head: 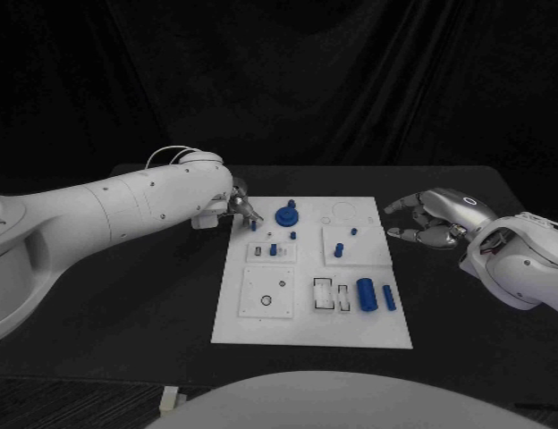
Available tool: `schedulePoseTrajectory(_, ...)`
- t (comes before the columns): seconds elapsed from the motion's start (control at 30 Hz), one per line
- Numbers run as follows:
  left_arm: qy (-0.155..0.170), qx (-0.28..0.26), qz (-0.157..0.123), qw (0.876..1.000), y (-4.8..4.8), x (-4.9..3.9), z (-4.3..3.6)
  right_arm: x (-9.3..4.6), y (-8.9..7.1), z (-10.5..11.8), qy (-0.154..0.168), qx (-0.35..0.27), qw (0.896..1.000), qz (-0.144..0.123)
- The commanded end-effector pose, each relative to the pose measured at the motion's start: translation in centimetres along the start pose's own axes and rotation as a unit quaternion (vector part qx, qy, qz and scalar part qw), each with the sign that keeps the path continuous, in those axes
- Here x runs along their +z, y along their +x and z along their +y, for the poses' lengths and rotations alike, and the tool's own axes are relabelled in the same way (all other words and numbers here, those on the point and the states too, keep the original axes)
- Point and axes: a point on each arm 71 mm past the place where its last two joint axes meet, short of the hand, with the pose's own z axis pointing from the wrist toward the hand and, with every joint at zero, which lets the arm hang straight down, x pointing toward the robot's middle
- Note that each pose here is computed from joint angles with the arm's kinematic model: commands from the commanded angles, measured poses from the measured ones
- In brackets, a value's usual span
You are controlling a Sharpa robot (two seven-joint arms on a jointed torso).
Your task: Assemble the parts on the task board
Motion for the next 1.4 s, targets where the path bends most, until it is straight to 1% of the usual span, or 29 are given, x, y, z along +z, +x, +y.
schedulePoseTrajectory(0.03,0.009,0.001,0.004,1.0,0.19,0.07,-0.23,-0.02,0.1,-0.03,0.003,-0.001,1.0,0.002)
schedulePoseTrajectory(0.8,0.011,0.003,0.01,1.0,0.38,0.15,-0.19,0.1,0.2,-0.07,0.006,-0.001,1.0,0.004)
schedulePoseTrajectory(1.4,0.014,0.002,0.008,1.0,0.41,0.1,-0.14,0.0,0.59,-0.18,0.01,0.0,1.0,0.009)
